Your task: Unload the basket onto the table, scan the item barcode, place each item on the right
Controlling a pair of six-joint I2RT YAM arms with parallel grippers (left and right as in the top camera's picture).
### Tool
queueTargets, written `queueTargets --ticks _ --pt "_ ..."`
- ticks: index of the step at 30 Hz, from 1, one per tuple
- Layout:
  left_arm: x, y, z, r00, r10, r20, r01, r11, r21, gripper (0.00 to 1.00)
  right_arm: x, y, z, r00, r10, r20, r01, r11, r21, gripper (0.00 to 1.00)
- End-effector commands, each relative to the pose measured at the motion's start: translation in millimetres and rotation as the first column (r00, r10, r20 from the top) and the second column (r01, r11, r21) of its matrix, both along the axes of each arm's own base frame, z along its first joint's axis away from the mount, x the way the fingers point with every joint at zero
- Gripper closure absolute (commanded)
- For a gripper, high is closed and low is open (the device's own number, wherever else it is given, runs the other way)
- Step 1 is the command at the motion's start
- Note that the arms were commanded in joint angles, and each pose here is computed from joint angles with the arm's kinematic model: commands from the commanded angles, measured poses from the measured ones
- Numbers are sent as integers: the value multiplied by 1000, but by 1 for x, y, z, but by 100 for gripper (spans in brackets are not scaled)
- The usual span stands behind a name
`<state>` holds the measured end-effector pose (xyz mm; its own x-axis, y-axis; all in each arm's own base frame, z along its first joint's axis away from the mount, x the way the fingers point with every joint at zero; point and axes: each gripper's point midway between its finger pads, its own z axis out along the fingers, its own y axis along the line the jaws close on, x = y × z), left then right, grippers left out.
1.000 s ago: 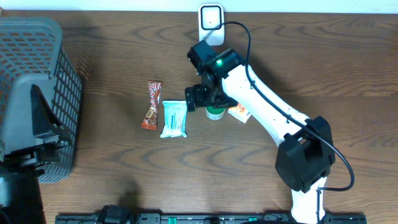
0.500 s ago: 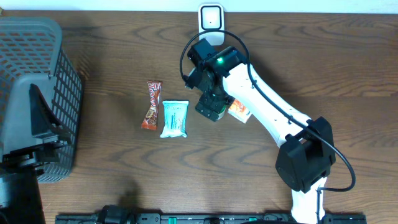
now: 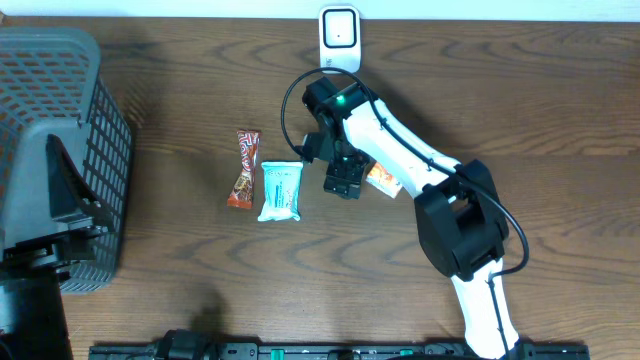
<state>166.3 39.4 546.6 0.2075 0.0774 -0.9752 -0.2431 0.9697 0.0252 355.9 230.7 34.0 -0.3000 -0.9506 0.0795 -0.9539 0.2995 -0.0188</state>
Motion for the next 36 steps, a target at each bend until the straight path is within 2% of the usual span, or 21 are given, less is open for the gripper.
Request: queueTargets --ticks 1,3,5,7,13,18,21,25,29,33,35,36 --pt "-1 2 0 1000 13 3 -13 1000 6 2 2 -2 -6 1000 17 -10 -17 1000 -2 1" --pt "-1 2 0 1000 13 3 -13 1000 6 2 2 -1 -8 1000 -4 -11 4 1000 -1 2" --pt "-1 2 0 1000 13 3 -13 1000 6 2 1 1 -8 1000 -25 -17 25 1000 11 13" --pt "-1 2 0 1000 13 3 -13 1000 6 2 1 1 -8 998 -52 -17 53 999 11 20" --pt "0 2 0 1000 13 2 -13 1000 6 2 0 3 -8 984 -176 -17 176 984 21 29" --pt "0 2 0 1000 13 2 -13 1000 6 2 -2 5 -6 944 -330 -8 330 944 16 32" --pt "0 2 0 1000 13 2 -13 1000 6 2 -5 8 -2 898 -439 -2 439 898 9 42" --pt "0 2 0 1000 13 2 -13 1000 6 2 -5 14 2 803 -596 15 596 803 19 43" --pt "0 2 0 1000 13 2 -13 1000 6 2 -3 16 3 590 -807 34 806 591 38 47" --pt "0 2 -1 1000 13 -1 -13 1000 6 2 7 23 3 389 -921 31 916 390 93 47" --pt "1 2 -2 1000 13 -2 -13 1000 6 2 11 27 3 289 -957 21 950 289 117 31" --pt "1 2 -2 1000 13 -2 -13 1000 6 2 13 29 3 245 -969 13 961 245 126 27"
